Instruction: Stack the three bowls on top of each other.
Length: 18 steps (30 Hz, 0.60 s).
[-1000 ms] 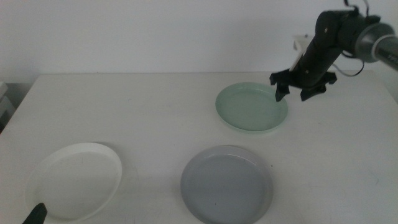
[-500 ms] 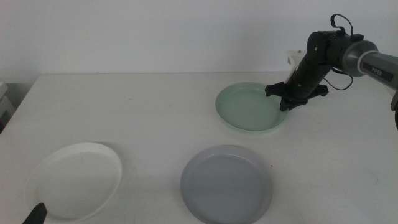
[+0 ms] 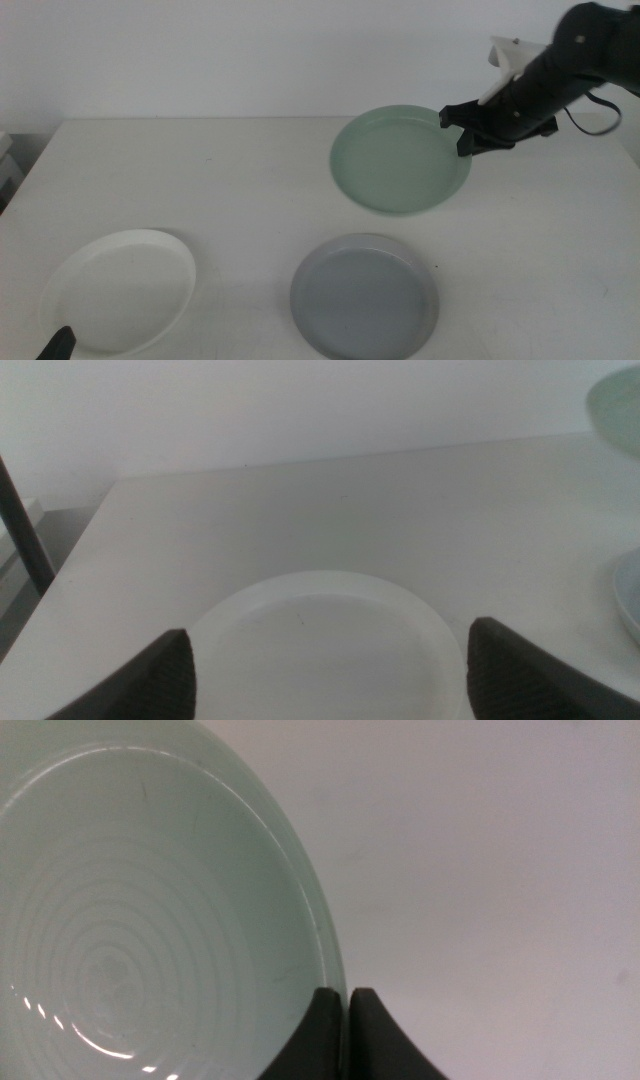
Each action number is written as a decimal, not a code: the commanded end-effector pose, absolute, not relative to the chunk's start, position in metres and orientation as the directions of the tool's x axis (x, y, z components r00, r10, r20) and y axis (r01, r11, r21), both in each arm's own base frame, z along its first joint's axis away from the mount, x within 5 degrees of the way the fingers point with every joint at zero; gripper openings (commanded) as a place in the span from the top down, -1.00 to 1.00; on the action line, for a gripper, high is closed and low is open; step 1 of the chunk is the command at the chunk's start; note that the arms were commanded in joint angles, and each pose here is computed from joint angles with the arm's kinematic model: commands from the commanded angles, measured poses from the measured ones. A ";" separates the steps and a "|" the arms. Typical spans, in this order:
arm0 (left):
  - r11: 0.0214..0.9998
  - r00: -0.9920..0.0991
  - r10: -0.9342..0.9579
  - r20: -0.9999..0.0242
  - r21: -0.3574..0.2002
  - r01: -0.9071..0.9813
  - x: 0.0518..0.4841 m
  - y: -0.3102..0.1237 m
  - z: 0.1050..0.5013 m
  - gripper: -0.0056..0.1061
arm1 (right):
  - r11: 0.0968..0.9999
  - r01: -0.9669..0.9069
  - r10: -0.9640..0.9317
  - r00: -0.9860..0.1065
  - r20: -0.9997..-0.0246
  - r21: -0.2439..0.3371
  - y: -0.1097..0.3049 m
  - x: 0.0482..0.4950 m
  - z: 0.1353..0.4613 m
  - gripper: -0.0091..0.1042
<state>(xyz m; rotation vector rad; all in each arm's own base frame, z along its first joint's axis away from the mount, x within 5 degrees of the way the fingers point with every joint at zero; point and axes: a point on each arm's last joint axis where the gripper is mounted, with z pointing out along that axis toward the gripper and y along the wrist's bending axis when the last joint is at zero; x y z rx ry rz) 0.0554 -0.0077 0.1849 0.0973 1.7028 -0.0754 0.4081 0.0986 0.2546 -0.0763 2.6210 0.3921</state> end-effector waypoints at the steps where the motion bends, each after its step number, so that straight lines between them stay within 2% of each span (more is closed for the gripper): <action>1: 0.996 -0.043 -0.013 -0.999 -0.017 0.092 0.055 -0.006 0.194 -0.78 | 0.940 -0.171 0.037 -0.811 -0.583 0.297 0.104 0.382 0.293 0.86; 7: 0.996 -0.043 -0.013 -0.999 -0.017 0.092 0.055 -0.006 0.194 -0.78 | 0.927 -0.222 -0.017 -0.831 -0.556 0.303 0.118 0.333 0.282 0.86; 12: 0.996 -0.043 -0.013 -0.999 -0.017 0.092 0.055 -0.006 0.194 -0.78 | 0.922 -0.243 -0.057 -0.855 -0.515 0.301 0.129 0.295 0.254 0.86; 18: 0.996 -0.043 -0.013 -0.999 -0.017 0.092 0.055 -0.006 0.194 -0.78 | 0.919 -0.235 -0.043 -0.857 -0.513 0.316 0.139 0.281 0.228 0.86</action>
